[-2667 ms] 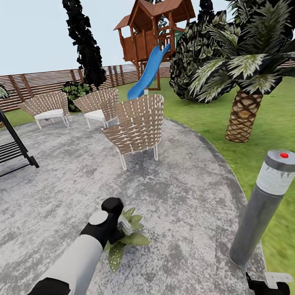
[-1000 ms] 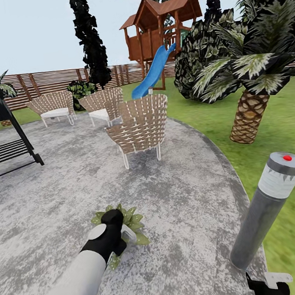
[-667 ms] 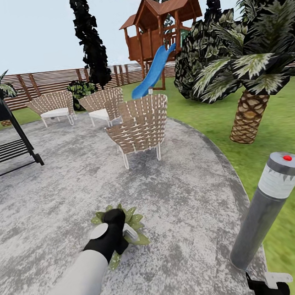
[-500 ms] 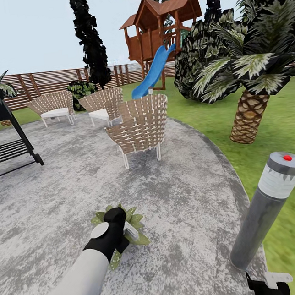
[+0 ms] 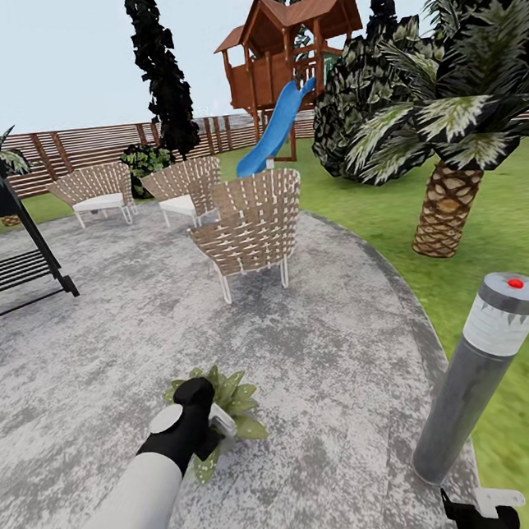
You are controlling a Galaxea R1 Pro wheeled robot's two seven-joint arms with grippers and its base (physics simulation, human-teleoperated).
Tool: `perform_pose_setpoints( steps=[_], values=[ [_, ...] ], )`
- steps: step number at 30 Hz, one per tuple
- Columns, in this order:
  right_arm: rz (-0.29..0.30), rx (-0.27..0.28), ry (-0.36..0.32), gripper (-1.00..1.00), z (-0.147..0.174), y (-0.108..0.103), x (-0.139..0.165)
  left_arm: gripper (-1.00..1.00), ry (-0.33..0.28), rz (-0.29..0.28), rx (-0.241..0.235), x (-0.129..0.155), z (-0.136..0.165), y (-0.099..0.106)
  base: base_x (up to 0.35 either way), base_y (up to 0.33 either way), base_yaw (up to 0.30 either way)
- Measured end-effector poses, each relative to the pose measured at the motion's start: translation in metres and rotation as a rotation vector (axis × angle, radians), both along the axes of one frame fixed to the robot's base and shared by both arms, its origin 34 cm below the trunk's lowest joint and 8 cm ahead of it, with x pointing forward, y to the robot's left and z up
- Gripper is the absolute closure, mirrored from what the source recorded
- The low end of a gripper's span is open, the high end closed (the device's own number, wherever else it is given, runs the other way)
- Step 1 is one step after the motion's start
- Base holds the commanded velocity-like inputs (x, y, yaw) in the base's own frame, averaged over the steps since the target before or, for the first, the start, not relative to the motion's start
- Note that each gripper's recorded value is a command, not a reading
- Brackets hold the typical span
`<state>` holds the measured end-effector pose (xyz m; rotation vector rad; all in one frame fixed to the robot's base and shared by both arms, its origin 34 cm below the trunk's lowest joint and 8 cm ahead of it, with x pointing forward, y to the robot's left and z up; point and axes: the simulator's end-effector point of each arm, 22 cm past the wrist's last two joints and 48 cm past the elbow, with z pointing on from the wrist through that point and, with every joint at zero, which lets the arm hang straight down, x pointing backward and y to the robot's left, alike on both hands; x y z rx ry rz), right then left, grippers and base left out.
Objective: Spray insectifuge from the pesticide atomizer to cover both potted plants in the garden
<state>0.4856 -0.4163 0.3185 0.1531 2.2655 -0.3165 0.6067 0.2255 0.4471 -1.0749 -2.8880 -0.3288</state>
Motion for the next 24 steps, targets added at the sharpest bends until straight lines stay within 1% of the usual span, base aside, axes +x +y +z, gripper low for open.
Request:
perform_pose_setpoints(
  steps=[2,4,7,11,16,24],
  values=[
    [0.0,0.0,0.0,-1.0,0.0,0.0,0.0,1.0,0.0,-0.001,-0.003,0.0,0.0,-0.001,0.0,0.0,0.0],
    [0.0,0.0,0.0,-1.0,0.0,0.0,0.0,1.0,-0.005,-0.005,-0.011,0.002,0.002,-0.006,0.0,0.0,0.0],
    [-0.001,-0.001,-0.001,-1.0,0.0,0.0,0.0,1.0,-0.016,-0.014,-0.029,0.008,0.008,-0.019,0.0,0.0,0.0],
    [0.0,0.0,-0.001,-1.0,0.0,0.0,0.0,1.0,-0.021,-0.018,-0.032,0.011,0.01,-0.022,0.0,0.0,0.0],
    [-0.001,0.0,0.0,-1.0,0.0,0.0,0.0,1.0,-0.007,-0.015,-0.021,0.004,0.004,-0.015,0.0,0.0,0.0],
    [0.0,0.0,0.0,-1.0,0.0,0.0,0.0,1.0,0.006,0.004,0.007,-0.002,-0.002,0.008,0.0,0.0,0.0]
  ],
)
